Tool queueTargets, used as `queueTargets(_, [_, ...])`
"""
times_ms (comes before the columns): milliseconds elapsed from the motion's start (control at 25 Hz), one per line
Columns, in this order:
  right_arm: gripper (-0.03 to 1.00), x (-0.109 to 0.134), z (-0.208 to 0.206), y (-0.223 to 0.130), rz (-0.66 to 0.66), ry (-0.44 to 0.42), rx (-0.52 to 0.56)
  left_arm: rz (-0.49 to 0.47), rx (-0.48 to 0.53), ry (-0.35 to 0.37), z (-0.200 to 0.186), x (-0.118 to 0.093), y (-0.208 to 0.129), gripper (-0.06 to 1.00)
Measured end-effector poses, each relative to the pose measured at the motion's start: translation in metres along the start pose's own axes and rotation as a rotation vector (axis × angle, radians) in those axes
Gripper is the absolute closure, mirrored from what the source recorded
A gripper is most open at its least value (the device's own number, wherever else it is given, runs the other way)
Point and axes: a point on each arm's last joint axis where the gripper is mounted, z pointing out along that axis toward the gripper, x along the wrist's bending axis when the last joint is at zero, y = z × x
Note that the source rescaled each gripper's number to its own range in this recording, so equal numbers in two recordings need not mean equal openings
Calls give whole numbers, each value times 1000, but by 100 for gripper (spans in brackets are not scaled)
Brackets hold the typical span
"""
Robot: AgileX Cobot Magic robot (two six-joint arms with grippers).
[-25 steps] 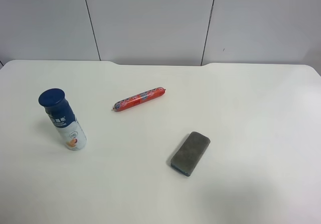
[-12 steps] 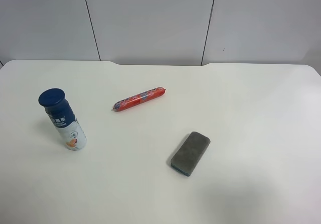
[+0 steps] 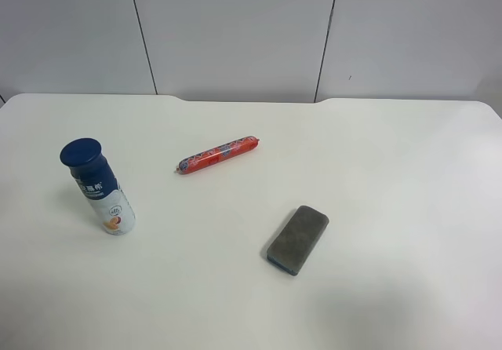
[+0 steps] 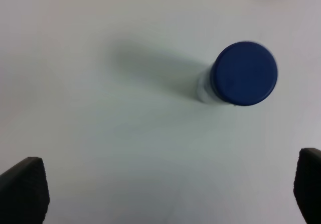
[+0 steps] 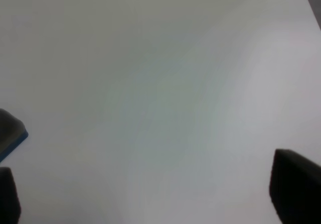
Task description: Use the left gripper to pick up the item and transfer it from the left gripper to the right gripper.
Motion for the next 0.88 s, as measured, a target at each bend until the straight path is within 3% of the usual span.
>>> queueTargets(480, [-3, 0, 0, 0, 0, 0, 0, -22, 141, 7, 49, -38, 24, -6])
queueTargets(880, [-3, 0, 0, 0, 0, 0, 0, -32, 275, 49, 94, -49, 29, -6])
